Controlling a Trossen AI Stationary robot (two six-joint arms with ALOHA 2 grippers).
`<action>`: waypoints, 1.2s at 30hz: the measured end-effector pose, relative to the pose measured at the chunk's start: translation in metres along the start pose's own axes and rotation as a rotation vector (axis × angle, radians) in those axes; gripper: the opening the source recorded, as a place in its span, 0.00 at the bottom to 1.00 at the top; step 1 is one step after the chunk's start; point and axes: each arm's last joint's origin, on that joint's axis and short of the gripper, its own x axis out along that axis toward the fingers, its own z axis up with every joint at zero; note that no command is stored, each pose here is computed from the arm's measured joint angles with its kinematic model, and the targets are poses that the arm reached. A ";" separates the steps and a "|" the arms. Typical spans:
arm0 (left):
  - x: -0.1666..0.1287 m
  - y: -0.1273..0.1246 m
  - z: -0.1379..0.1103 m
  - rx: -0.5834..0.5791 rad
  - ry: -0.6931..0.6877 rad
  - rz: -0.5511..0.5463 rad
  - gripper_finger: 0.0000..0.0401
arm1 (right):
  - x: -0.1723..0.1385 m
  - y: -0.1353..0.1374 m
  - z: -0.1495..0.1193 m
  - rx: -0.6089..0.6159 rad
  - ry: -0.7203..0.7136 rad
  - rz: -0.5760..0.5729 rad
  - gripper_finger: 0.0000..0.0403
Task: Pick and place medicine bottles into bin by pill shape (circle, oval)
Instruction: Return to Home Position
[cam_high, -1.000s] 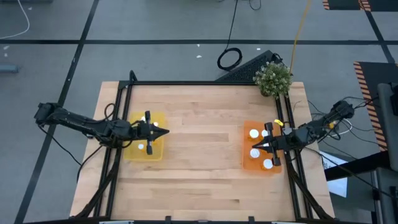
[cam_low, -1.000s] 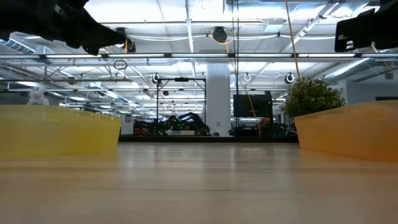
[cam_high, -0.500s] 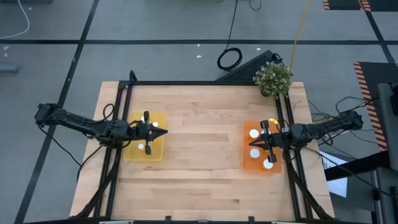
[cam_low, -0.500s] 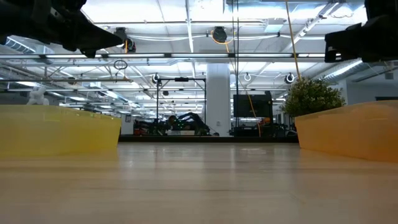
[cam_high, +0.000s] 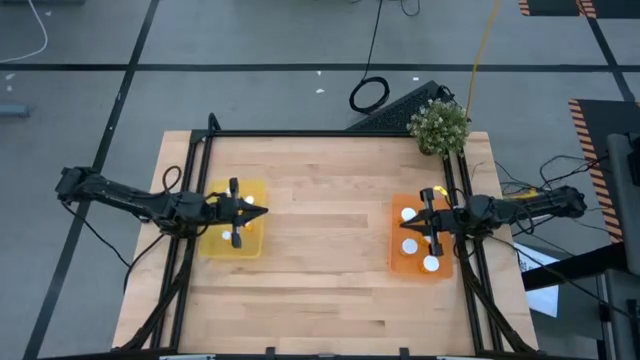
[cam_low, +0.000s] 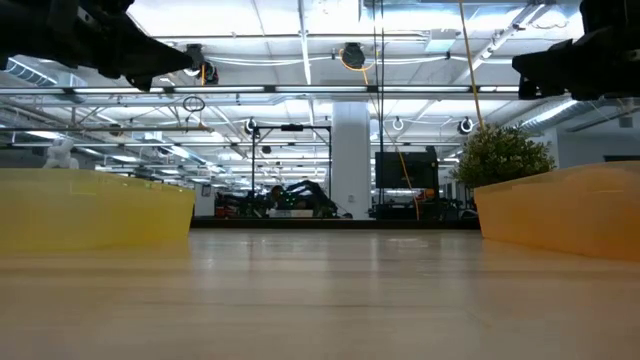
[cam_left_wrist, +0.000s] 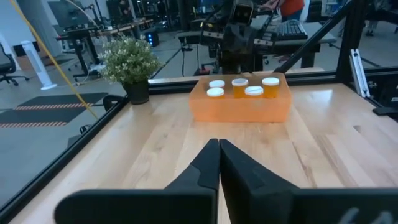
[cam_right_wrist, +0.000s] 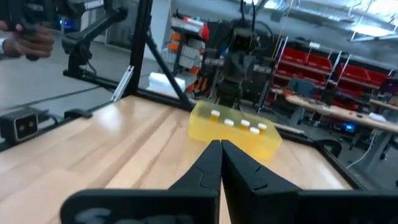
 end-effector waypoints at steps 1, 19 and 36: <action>-0.001 0.000 0.001 -0.001 -0.003 -0.002 0.02 | -0.001 0.000 -0.001 0.000 0.011 0.003 0.00; -0.019 -0.001 0.005 0.005 -0.028 -0.066 0.02 | -0.012 -0.001 0.000 -0.041 -0.021 -0.016 0.00; -0.031 0.003 0.004 0.025 -0.023 -0.070 0.02 | -0.013 -0.011 -0.007 -0.023 0.038 -0.060 0.00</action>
